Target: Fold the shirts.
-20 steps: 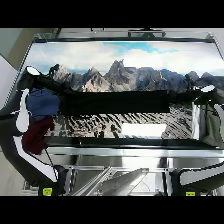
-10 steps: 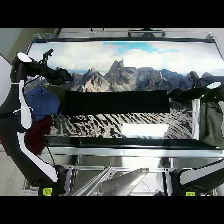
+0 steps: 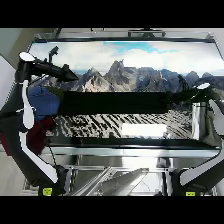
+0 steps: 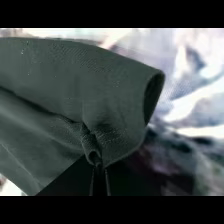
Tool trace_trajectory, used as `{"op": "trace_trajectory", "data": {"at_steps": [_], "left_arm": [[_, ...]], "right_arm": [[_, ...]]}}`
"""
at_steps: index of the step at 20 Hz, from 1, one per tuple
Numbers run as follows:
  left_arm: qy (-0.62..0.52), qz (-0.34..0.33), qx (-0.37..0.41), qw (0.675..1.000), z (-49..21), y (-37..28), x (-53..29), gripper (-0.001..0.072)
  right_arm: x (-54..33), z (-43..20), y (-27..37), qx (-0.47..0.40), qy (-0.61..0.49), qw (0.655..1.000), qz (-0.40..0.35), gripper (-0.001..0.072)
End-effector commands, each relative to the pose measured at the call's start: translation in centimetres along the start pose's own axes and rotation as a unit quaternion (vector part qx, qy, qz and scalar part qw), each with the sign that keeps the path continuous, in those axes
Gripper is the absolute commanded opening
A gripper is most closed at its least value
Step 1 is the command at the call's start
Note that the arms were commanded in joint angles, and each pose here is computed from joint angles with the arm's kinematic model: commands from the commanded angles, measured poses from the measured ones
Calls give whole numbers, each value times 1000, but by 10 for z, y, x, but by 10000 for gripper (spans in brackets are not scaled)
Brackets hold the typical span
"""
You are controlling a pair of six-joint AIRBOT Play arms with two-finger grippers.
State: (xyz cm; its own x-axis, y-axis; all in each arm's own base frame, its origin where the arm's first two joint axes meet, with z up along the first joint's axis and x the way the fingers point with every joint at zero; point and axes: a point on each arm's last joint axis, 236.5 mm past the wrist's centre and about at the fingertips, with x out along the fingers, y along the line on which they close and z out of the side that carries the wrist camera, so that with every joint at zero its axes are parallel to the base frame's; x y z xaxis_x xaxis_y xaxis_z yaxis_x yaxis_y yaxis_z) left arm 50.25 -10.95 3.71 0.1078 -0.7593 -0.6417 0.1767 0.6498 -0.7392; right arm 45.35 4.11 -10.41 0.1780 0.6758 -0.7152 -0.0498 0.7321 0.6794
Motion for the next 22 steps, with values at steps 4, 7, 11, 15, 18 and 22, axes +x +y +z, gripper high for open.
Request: {"op": "trace_trajectory", "data": {"at_steps": [4,7,11,15,18,22], "left_arm": [[48,-26,32,998,-24,-58,100,3],[45,-14,39,998,-40,-79,185,3],[57,0,37,998,-78,-105,298,2],[76,-20,69,995,-91,-140,339,1],[94,-43,89,991,-78,-163,304,1],[97,-50,98,989,-55,-161,176,2]], "right_arm": [[-88,33,100,-67,-13,997,40,26],[-134,36,161,-94,-42,993,55,26],[-163,25,228,-122,-67,985,102,26],[-157,13,260,-134,-55,983,117,27],[-150,9,267,-139,-47,982,120,27],[-148,13,260,-120,-50,986,105,27]]}}
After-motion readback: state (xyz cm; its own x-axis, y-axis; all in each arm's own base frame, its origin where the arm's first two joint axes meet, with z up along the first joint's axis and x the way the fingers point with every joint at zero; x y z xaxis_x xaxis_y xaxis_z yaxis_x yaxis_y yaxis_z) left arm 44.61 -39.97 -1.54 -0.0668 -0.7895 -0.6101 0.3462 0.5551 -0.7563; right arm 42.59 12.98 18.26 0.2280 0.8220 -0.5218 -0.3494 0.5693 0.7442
